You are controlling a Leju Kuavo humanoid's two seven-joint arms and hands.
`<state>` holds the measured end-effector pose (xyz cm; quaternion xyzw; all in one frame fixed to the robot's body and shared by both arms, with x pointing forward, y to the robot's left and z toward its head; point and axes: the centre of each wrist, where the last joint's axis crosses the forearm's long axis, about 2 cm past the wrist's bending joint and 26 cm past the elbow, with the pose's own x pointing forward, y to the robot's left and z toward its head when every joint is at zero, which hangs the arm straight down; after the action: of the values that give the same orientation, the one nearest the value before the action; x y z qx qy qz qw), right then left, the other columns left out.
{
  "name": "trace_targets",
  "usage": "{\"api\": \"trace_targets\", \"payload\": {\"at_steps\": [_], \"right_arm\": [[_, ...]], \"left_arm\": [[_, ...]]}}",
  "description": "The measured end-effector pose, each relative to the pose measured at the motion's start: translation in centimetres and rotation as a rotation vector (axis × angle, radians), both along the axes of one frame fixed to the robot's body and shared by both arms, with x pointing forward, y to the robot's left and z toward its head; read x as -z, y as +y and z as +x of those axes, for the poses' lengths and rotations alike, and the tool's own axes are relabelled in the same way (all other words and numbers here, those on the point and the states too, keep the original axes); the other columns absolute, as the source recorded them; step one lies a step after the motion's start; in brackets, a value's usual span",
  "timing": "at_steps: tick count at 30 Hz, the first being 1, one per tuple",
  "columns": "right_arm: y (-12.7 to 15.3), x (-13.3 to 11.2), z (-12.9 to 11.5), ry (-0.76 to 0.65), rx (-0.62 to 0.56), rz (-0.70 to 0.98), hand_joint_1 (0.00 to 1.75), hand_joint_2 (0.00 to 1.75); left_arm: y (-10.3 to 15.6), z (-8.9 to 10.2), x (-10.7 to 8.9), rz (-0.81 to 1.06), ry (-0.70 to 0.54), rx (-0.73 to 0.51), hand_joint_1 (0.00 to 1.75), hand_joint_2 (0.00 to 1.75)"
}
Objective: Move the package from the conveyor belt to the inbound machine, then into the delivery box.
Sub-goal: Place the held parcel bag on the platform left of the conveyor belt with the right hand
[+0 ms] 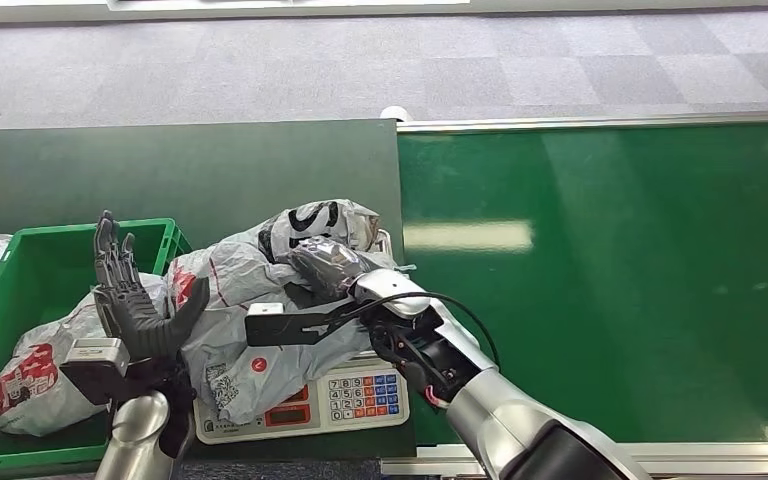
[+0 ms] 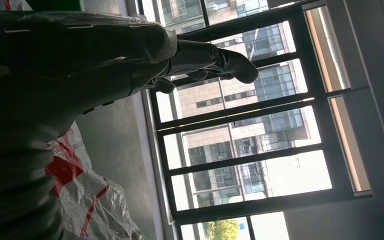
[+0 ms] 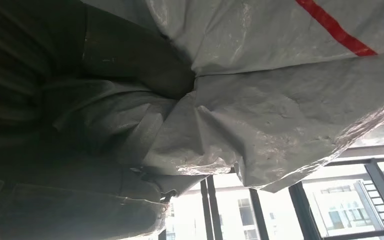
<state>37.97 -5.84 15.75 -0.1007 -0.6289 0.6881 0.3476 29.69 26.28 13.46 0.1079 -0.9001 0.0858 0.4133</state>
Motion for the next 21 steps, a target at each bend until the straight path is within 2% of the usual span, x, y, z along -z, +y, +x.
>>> {"api": "trace_targets", "payload": {"at_steps": [6, 11, 12, 15, 16, 21], "right_arm": [[0.2, 0.1, -0.1, -0.007, -0.007, -0.042, 1.75, 1.75], [0.5, 0.0, 0.0, -0.018, 0.041, -0.087, 1.75, 1.75], [0.5, -0.1, 0.0, -0.017, 0.047, -0.089, 1.62, 1.75], [0.4, 0.0, 0.0, -0.015, 0.055, -0.093, 0.31, 1.75], [0.4, 0.0, 0.1, -0.012, 0.062, -0.091, 0.0, 1.75], [-0.3, 0.0, 0.4, 0.017, 0.134, -0.016, 0.0, 1.75]], "left_arm": [[-0.1, 0.2, 0.2, 0.003, 0.012, 0.009, 0.0, 1.75], [-0.4, 1.0, 0.1, 0.006, 0.017, 0.027, 0.0, 1.75], [-0.5, 1.1, 0.1, 0.008, 0.018, 0.029, 0.0, 1.75], [-0.5, 1.3, 0.1, 0.011, 0.022, 0.032, 0.0, 1.75], [-0.5, 1.3, 0.2, 0.012, 0.024, 0.033, 0.0, 1.75], [-0.4, 1.3, 0.5, 0.016, 0.036, 0.032, 0.0, 1.75]]}}
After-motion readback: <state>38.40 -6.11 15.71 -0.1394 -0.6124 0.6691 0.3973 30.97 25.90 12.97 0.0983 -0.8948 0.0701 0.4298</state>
